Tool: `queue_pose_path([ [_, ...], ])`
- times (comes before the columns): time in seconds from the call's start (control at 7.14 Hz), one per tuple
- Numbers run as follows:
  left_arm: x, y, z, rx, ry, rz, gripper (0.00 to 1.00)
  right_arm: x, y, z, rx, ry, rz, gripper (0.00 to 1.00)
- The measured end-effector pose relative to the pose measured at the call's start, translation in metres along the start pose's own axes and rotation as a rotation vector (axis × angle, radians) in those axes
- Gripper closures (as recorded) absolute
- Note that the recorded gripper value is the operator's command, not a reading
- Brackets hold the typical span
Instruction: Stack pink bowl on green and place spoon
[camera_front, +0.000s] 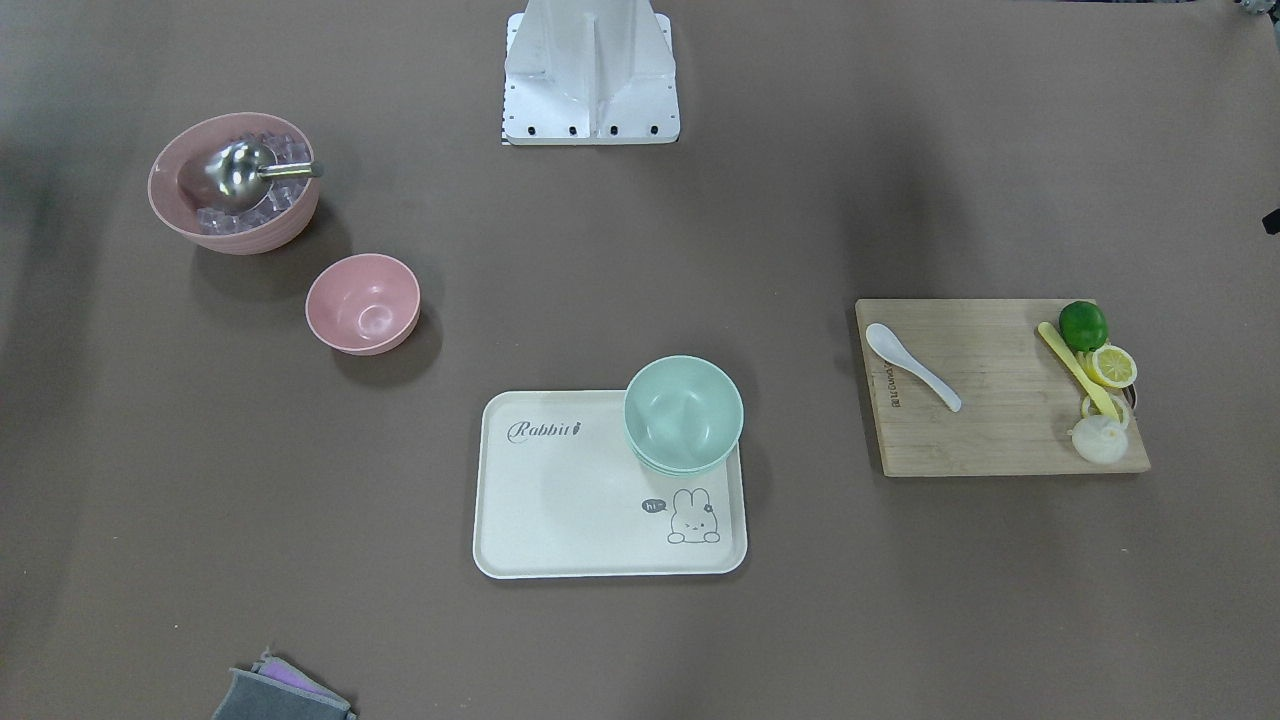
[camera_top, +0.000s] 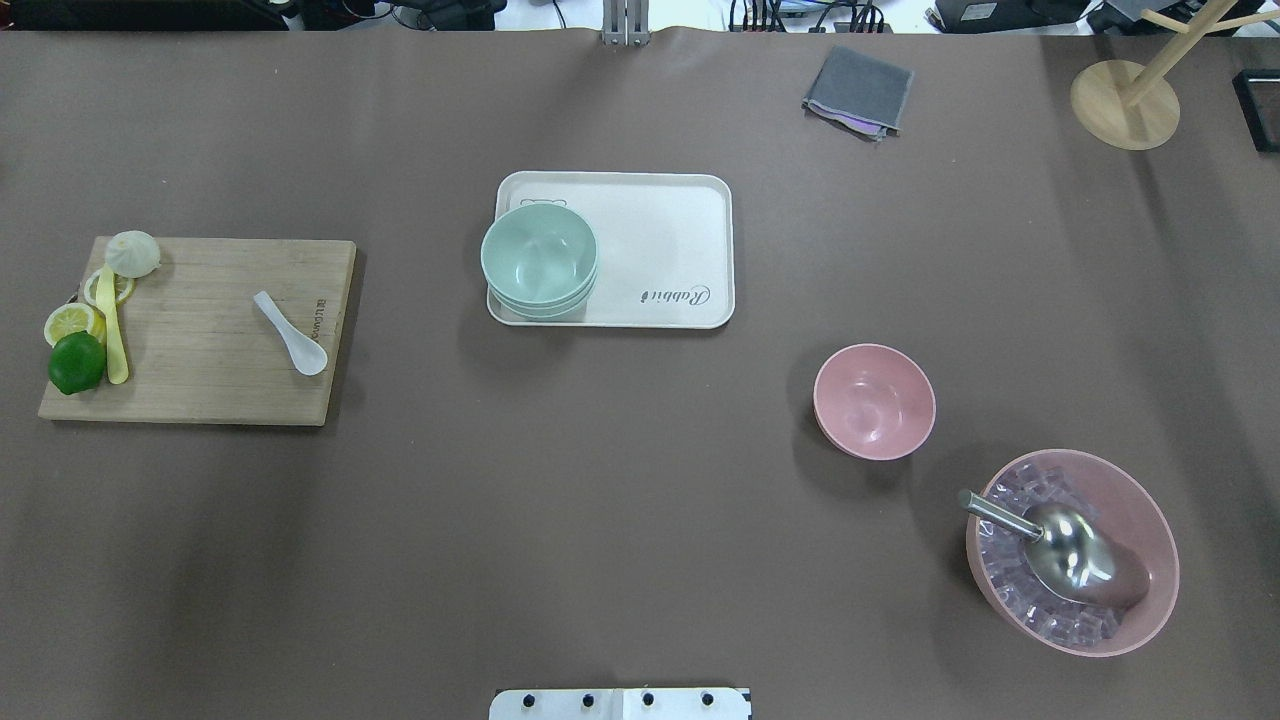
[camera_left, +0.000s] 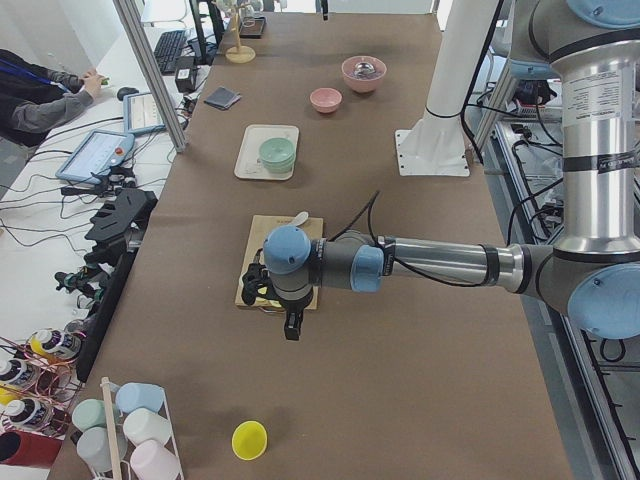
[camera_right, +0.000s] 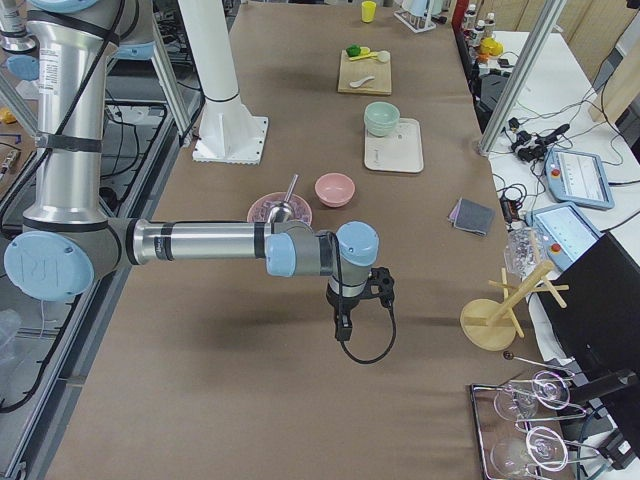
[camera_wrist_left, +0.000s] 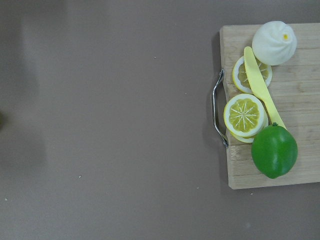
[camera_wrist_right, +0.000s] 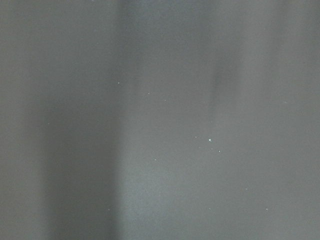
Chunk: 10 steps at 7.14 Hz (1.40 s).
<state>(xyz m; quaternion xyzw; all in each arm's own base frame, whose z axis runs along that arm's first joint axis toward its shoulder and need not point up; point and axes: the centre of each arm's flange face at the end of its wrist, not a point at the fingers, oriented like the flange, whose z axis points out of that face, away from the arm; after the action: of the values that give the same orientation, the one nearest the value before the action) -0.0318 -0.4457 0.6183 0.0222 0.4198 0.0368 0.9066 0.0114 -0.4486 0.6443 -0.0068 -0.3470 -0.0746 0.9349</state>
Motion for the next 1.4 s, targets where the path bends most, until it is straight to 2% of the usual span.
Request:
queue_pose_path([
  [0.56, 0.002, -0.002, -0.002, 0.005, 0.002, 0.006, 0.02, -0.002, -0.001, -0.003, 0.006, -0.001, -0.009, 0.0],
  [1.12, 0.015, -0.008, -0.012, 0.028, 0.006, 0.033, 0.02, -0.023, -0.006, -0.028, 0.058, 0.0, -0.057, 0.0],
  [1.4, 0.033, -0.017, -0.028, 0.075, 0.011, 0.086, 0.02, -0.047, -0.011, -0.055, 0.112, -0.003, -0.097, 0.0],
])
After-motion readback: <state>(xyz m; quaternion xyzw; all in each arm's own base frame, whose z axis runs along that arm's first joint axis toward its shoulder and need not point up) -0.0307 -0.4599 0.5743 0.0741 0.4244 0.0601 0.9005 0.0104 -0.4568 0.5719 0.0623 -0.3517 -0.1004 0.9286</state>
